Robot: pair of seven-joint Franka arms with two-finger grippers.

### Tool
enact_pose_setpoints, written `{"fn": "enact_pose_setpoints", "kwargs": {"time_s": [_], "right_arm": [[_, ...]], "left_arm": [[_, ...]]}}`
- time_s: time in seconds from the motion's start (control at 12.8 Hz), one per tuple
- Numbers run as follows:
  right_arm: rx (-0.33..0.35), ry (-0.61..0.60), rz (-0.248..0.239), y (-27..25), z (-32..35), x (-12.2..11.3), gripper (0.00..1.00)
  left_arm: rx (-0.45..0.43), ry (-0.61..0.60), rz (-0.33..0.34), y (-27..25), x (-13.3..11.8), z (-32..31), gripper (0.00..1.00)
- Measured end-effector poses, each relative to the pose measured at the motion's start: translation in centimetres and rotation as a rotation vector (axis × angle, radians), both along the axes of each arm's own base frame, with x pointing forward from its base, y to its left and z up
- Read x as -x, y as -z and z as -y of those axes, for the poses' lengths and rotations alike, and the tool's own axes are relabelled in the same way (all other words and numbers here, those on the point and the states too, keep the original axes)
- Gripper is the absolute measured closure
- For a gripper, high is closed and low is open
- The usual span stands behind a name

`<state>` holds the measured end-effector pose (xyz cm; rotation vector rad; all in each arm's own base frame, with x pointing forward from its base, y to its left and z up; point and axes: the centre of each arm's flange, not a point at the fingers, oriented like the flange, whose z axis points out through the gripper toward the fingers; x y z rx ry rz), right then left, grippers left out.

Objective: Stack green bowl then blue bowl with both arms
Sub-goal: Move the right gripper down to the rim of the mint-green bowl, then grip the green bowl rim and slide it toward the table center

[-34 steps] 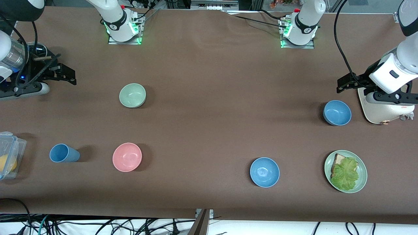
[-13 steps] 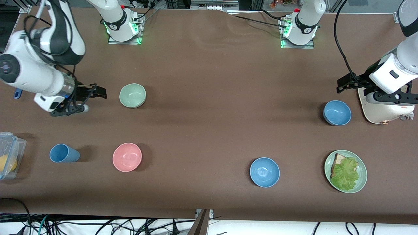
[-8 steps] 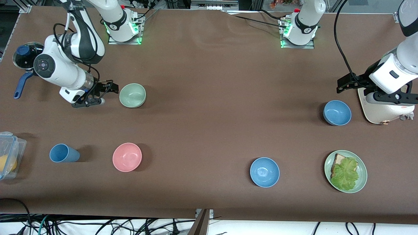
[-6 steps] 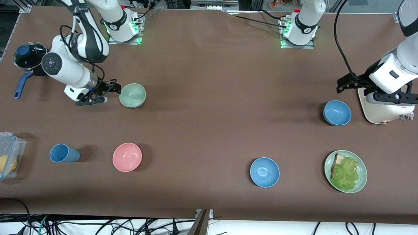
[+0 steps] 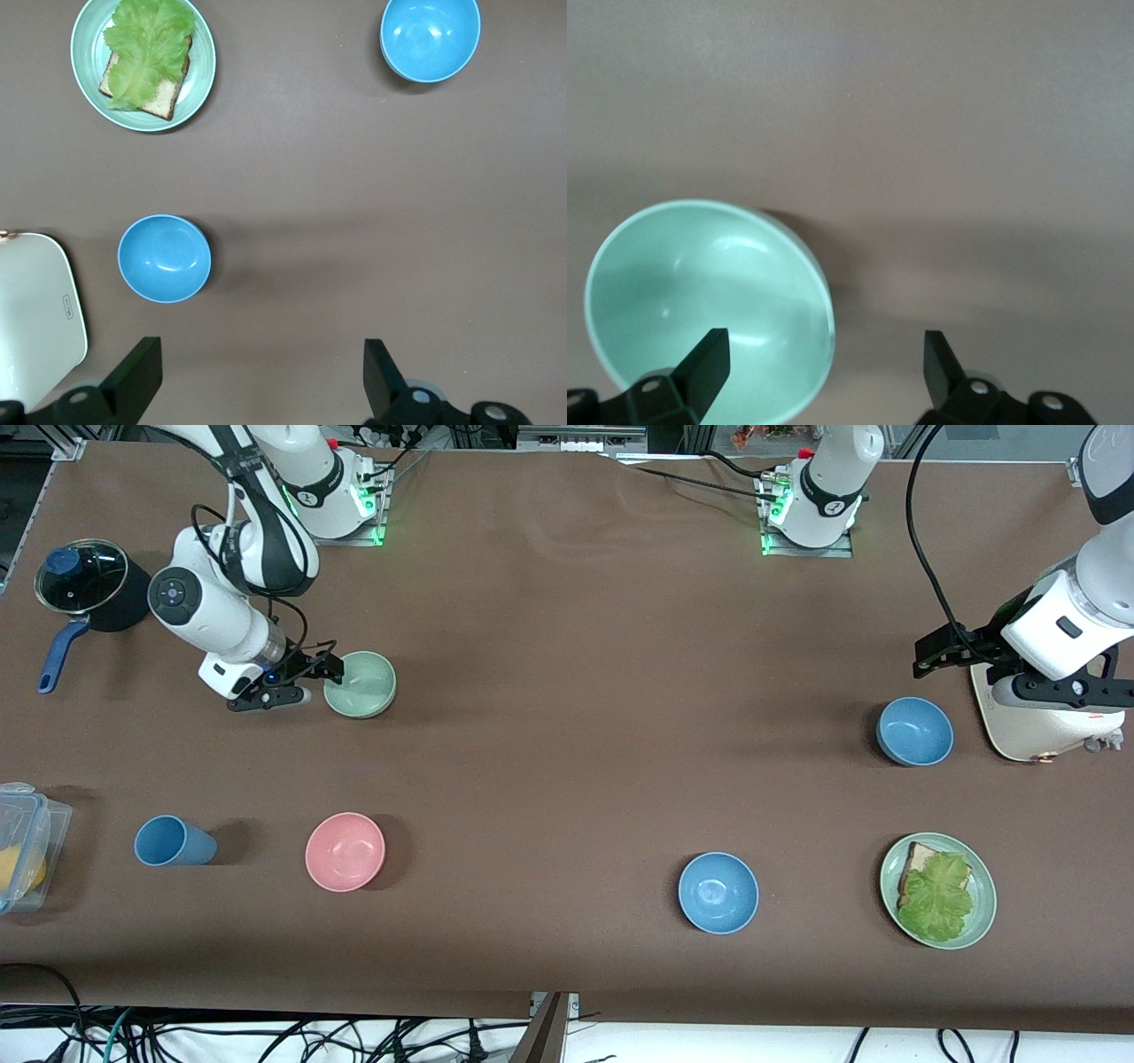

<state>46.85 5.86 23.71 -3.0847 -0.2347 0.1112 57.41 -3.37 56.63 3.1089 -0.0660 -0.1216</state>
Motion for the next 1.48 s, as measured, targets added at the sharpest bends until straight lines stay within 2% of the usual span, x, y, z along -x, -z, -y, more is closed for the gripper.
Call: {"fn": "enact_pose_setpoints", "kwargs": {"time_s": [0.23, 0.31, 0.78, 0.86, 1.09, 1.25, 1.48], "right_arm": [[0.008, 0.001, -0.013, 2.6, -0.2, 0.2, 0.07], [0.009, 0.002, -0.018, 3.0, -0.2, 0.3, 0.15], [0.01, 0.038, -0.022, 3.1, -1.2, 0.4, 0.9], [0.007, 0.034, -0.015, 2.7, -1.6, 0.4, 0.96], [-0.003, 0.022, 0.009, 0.4, -2.9, -1.0, 0.96], [-0.017, 0.04, 0.018, -3.1, -6.1, -3.6, 0.96], [-0.042, 0.091, 0.033, -7.3, -14.5, -7.5, 0.96]], "left_arm": [[0.0, 0.0, 0.0, 0.0, 0.0, 0.0, 0.0], [0.0, 0.0, 0.0, 0.0, 0.0, 0.0, 0.0], [0.0, 0.0, 0.0, 0.0, 0.0, 0.0, 0.0], [0.0, 0.0, 0.0, 0.0, 0.0, 0.0, 0.0], [0.0, 0.0, 0.0, 0.0, 0.0, 0.0, 0.0], [0.0, 0.0, -0.001, 0.0, 0.0, 0.0, 0.0], [0.0, 0.0, 0.0, 0.0, 0.0, 0.0, 0.0]]}}
